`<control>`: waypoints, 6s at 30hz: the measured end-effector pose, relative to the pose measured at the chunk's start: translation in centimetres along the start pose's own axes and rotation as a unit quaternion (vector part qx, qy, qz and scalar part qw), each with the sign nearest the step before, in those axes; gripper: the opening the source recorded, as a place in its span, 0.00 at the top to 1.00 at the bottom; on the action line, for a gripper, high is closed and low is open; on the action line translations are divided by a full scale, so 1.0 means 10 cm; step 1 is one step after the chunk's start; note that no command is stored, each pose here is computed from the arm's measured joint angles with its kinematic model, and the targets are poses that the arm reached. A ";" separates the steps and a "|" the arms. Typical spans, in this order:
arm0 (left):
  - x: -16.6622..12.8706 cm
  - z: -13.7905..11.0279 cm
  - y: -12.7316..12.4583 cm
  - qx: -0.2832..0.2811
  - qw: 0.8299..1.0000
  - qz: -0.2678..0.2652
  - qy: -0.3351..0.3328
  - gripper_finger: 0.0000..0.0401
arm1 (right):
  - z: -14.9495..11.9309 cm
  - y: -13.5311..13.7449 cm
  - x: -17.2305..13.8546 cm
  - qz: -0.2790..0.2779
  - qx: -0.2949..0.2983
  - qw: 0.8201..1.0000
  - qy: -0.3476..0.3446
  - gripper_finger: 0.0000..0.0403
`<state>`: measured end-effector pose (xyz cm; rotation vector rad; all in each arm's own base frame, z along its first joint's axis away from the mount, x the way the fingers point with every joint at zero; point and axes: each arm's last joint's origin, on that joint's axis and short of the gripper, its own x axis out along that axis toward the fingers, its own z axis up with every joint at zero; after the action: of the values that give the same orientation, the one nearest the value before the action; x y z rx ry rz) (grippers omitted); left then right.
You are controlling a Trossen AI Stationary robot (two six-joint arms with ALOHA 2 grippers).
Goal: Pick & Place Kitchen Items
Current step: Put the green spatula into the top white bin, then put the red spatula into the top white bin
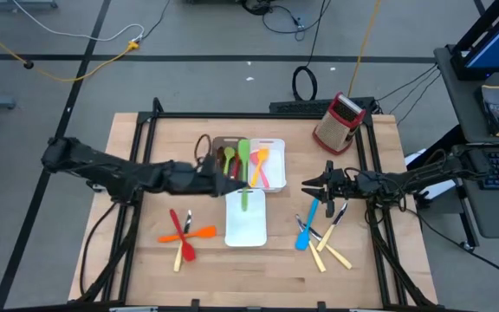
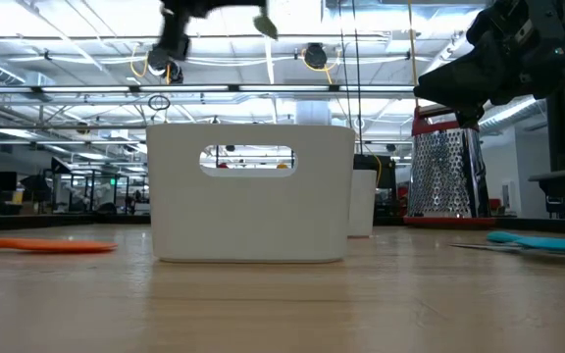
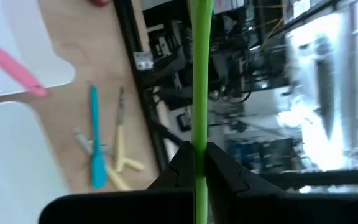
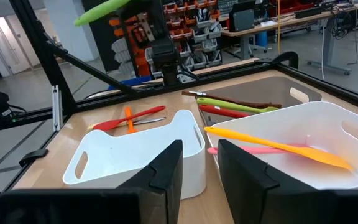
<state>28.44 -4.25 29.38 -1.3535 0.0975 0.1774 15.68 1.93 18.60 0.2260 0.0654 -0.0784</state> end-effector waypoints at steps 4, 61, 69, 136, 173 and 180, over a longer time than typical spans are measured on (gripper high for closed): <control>0.28 0.15 0.15 -0.048 0.999 -0.008 0.002 0.99 | 0.00 0.00 0.00 0.000 0.000 1.000 0.000 0.77; 1.32 1.10 0.85 -0.308 0.927 0.209 0.051 0.93 | -0.08 -0.02 0.00 -0.010 -0.012 0.999 0.040 0.77; 1.31 1.12 0.87 -0.291 0.932 0.216 0.013 0.73 | -0.08 -0.02 0.00 -0.010 -0.012 0.999 0.040 0.77; -0.81 -0.53 0.45 0.642 0.407 0.300 0.576 0.92 | -0.08 -0.02 0.00 -0.010 -0.011 0.999 0.039 0.77; -0.88 -0.98 1.02 0.703 0.395 0.209 0.553 0.34 | -0.08 -0.02 0.00 -0.010 -0.005 0.999 0.039 0.77; -0.88 -0.98 1.02 0.706 0.388 0.203 0.556 0.34 | -0.08 -0.02 0.00 -0.010 -0.006 0.999 0.039 0.77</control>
<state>18.20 -12.35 18.98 0.5966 1.4099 -0.4249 15.59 1.92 17.80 0.2171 0.1461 -0.0883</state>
